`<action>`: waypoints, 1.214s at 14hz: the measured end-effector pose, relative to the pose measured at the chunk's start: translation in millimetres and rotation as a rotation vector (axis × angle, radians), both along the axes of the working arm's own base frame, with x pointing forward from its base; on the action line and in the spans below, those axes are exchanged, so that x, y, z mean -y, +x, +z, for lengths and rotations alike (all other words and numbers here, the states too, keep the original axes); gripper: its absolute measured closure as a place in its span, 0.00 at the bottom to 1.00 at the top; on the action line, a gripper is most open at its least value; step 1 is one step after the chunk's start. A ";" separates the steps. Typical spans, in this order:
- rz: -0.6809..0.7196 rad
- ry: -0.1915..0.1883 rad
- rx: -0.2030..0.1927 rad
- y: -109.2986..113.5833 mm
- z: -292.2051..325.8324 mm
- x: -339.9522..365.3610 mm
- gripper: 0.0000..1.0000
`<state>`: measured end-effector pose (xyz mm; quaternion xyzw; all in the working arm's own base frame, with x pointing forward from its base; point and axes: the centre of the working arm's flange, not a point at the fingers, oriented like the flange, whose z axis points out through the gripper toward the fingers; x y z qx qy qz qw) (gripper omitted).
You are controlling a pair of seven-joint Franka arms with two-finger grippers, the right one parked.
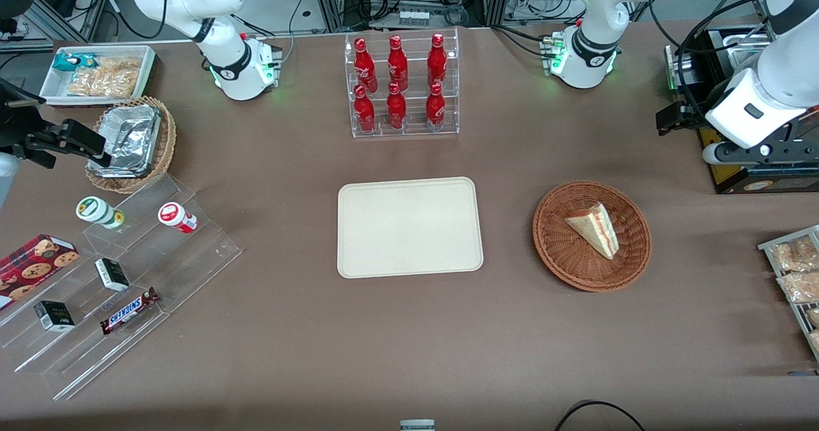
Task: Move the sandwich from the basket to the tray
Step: 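Move the left gripper over the wicker basket and lower toward the sandwich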
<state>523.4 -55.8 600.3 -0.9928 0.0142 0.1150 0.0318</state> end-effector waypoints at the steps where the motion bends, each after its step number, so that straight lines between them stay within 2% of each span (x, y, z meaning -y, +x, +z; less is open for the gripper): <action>1: 0.000 -0.002 0.008 1.2 0.4 0.2 0.00; 2: -0.007 -0.012 0.020 3.1 0.6 1.0 0.00; 4: -0.041 -0.032 0.012 6.2 -4.6 2.2 0.00; 8: -0.060 -0.038 -0.059 17.9 -43.1 2.4 0.00; 11: -0.060 -0.039 -0.095 27.8 -82.7 2.7 0.00; 17: -0.062 -0.042 -0.073 28.1 -158.5 2.1 0.00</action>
